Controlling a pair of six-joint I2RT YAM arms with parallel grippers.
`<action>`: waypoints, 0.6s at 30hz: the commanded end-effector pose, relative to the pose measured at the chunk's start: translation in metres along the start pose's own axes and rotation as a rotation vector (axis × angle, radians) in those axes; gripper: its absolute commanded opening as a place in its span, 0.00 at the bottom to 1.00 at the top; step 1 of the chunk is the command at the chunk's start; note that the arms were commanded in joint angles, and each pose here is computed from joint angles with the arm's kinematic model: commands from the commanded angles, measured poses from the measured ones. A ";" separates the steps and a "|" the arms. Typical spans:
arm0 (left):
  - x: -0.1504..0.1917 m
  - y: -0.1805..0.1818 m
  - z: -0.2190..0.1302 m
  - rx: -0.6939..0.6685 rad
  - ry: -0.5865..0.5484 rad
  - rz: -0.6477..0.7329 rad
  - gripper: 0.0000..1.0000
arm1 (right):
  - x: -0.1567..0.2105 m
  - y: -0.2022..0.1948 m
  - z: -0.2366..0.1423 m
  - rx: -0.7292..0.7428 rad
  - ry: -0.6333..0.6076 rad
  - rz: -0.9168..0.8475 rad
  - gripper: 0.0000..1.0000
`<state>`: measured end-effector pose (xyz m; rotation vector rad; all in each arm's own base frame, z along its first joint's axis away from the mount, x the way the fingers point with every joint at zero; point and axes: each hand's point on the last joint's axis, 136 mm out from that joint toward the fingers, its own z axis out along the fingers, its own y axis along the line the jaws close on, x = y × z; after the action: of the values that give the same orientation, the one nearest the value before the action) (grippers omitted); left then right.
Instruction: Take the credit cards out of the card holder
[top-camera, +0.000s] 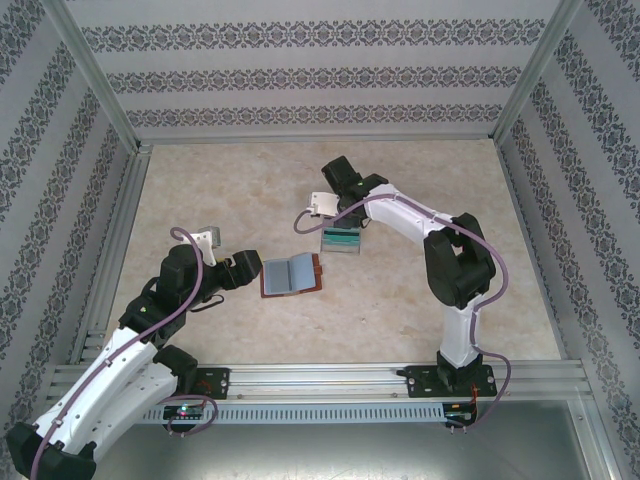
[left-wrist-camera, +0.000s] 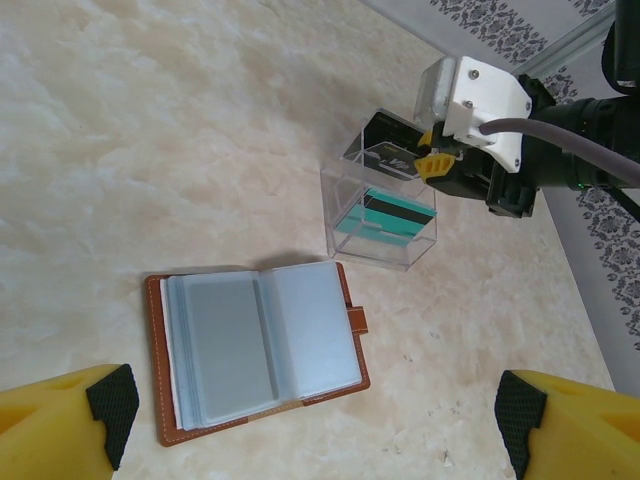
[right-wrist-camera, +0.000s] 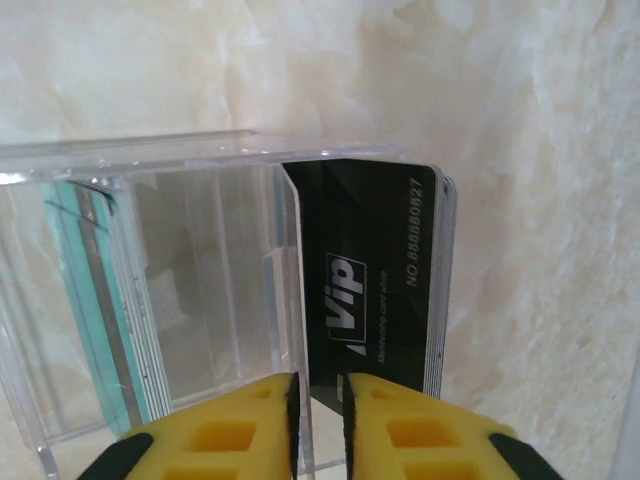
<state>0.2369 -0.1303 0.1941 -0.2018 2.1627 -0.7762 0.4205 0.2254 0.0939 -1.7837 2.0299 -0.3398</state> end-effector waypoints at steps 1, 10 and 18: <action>0.005 0.010 0.002 -0.032 0.009 0.018 0.94 | -0.001 -0.010 0.003 0.023 0.000 0.031 0.35; 0.005 0.011 0.002 -0.036 0.010 0.019 0.94 | 0.001 -0.017 0.010 0.066 0.029 0.044 0.39; 0.005 0.010 0.002 -0.033 0.010 0.021 0.94 | 0.001 -0.037 0.017 0.157 0.052 0.077 0.44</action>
<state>0.2370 -0.1303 0.1932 -0.1992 2.1652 -0.7730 0.4428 0.2221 0.0842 -1.7068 2.0406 -0.4506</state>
